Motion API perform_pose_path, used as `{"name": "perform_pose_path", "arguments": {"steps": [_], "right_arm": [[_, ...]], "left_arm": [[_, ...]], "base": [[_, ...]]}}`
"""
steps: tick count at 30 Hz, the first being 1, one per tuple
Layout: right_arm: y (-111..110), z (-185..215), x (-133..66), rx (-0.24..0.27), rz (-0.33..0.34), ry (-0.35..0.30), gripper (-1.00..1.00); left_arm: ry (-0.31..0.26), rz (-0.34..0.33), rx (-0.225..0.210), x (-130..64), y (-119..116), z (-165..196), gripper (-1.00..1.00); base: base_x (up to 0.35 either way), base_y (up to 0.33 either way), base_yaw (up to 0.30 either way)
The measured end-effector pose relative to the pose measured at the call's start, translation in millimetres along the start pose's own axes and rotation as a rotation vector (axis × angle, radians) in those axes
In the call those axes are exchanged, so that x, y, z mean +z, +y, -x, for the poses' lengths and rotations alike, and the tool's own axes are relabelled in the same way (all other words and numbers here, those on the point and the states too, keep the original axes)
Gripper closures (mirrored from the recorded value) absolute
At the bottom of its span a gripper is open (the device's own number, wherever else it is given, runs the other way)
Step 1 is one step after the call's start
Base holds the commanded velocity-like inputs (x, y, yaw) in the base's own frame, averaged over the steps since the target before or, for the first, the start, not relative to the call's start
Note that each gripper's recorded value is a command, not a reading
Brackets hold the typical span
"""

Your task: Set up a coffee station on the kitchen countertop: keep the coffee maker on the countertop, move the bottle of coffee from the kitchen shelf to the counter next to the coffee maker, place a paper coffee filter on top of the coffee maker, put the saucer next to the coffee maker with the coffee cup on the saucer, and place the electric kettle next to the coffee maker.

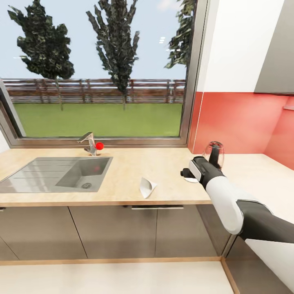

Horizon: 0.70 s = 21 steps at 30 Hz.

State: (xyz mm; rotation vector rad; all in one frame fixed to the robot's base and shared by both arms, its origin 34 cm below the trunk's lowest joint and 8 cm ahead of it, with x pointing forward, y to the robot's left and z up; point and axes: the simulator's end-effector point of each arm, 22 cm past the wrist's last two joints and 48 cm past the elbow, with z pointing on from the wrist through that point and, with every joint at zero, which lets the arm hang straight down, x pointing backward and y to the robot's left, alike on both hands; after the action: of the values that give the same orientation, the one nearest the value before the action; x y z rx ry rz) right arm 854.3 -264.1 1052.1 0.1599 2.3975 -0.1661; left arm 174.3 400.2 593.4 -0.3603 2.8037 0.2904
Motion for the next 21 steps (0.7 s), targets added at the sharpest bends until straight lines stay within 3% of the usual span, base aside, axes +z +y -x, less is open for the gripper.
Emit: {"name": "perform_pose_path", "arguments": {"steps": [3, 11, 15, 21], "right_arm": [[0.3, 1.1, 0.1, 0.002, 0.000, -0.006, -1.00], [-2.0, 2.1, 0.2, 0.003, -0.004, -0.010, -1.00], [-3.6, 4.3, -0.3, 0.006, -0.007, -0.019, -1.00], [-7.5, 6.7, 0.3, 0.012, -0.011, -0.030, -1.00]], "left_arm": [[-0.001, -0.036, 0.019, 0.1, 16.9, 4.4, -1.00], [0.085, -0.033, 0.024, -5.4, 40.1, -21.1, -1.00], [0.133, -0.023, 0.019, -6.9, 48.5, -30.7, -1.00], [0.144, -0.010, 0.019, -7.3, 58.9, -30.8, -1.00]], "base": [[0.000, 0.000, 0.000], [0.017, 0.000, 0.000], [0.261, 0.000, 0.000], [0.324, 0.000, 0.000]]}}
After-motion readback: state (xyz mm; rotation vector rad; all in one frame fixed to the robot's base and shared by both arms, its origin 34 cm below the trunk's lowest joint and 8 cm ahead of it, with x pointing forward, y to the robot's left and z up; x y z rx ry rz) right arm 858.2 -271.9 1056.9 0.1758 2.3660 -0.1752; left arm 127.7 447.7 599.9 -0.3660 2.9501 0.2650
